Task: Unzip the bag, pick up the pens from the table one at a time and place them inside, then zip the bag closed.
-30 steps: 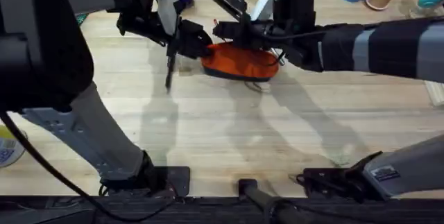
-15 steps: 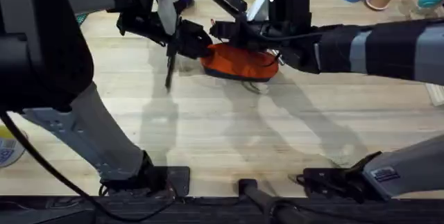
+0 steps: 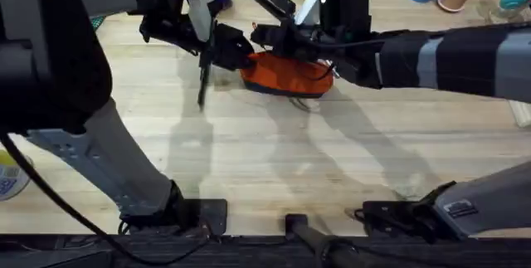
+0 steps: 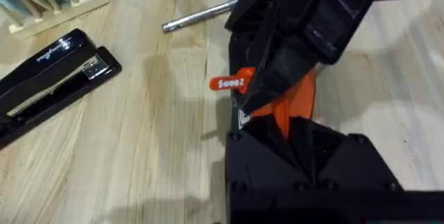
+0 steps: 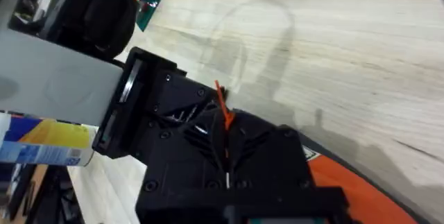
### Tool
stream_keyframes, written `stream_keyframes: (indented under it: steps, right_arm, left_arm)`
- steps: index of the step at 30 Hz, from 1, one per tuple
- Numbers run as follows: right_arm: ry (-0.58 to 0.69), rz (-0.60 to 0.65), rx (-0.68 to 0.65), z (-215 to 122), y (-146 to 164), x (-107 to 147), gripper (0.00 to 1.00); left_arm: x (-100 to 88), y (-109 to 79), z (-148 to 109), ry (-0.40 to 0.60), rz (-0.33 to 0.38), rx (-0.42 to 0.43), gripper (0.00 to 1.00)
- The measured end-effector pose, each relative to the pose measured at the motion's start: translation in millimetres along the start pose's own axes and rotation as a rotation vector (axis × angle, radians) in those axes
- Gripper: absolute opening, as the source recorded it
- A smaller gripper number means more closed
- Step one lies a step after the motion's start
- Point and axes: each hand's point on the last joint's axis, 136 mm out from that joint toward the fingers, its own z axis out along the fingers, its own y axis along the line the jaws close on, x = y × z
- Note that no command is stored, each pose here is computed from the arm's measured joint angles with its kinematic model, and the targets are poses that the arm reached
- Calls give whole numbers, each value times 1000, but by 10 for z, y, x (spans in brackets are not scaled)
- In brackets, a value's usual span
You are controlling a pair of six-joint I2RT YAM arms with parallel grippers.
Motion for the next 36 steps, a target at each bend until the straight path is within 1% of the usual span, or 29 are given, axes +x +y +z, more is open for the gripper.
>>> stream_keyframes:
  steps: [6, 7, 8, 10, 12, 15, 16, 19, 30, 33, 36]
  right_arm:
    - [-1, 1, 3, 1, -7, -1, 31]
    - [-2, 2, 4, 0, -8, -2, 56]
    - [-3, 6, 5, 0, -9, -6, 117]
    - [-12, 3, -1, 2, 16, -37, 306]
    - [-20, 0, -8, 6, 48, -70, 520]
    - [-26, -2, -13, 7, 68, -96, 929]
    - [-26, -5, -12, 7, 67, -95, 977]
    - [-26, -8, -12, 7, 67, -97, 995]
    - [-30, -38, 0, -11, 18, -124, 996]
    - [-25, -38, 23, -75, -41, -152, 996]
    - [-38, -43, 34, -184, -31, -237, 995]
  left_arm:
    - [0, 0, 0, 0, 0, 0, 42]
    - [0, 0, 0, 0, 0, 0, 42]
    - [-1, -1, 0, 0, 0, 0, 42]
    - [-4, -14, 7, 0, -5, 5, 42]
    - [-6, -16, 12, 1, -4, 6, 42]
    - [-6, -16, 12, 1, -4, 7, 42]
    - [-6, -16, 12, 1, -4, 7, 42]
    - [-6, -16, 12, 1, -4, 7, 42]
    - [-5, 2, 12, 1, 6, 1, 42]
    - [-5, 2, 12, 0, 6, 1, 42]
    - [-5, 1, 12, 1, 3, 2, 42]
